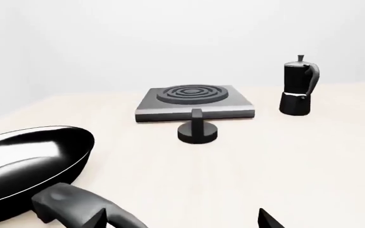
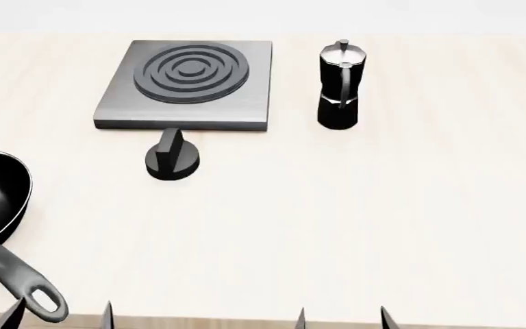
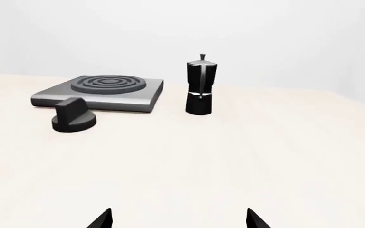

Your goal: Turn on the stove.

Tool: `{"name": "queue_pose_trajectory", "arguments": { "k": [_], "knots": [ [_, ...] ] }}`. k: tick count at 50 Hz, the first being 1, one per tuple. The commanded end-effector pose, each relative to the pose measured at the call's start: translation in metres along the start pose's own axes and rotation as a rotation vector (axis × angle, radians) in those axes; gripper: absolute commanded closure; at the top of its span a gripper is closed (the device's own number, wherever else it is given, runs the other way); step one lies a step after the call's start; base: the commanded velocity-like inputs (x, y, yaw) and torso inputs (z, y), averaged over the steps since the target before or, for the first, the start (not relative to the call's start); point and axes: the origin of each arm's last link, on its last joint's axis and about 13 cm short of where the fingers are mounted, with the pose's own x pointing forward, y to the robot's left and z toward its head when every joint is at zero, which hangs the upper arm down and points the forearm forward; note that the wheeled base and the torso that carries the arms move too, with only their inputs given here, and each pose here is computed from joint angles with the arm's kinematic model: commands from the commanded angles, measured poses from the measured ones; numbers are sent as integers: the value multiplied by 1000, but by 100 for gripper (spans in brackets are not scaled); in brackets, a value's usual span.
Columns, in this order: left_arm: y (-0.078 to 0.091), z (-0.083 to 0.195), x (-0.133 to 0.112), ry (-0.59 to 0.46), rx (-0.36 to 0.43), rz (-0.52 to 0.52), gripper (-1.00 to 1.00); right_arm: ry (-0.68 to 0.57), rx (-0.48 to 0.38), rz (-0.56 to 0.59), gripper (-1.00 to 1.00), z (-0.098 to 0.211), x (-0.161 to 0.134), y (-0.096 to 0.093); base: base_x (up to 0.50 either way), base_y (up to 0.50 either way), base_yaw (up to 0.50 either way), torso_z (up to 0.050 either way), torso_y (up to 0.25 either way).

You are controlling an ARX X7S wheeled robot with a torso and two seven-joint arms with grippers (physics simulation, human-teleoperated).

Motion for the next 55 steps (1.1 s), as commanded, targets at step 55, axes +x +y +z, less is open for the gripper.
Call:
{"name": "queue_pose_trajectory", "arguments": {
  "k": [55],
  "knots": [
    [1,123,16,-269,-3,-32,-100,-268,-82,67,-100,138,-15,6,0,0,0,0,0]
  ]
}}
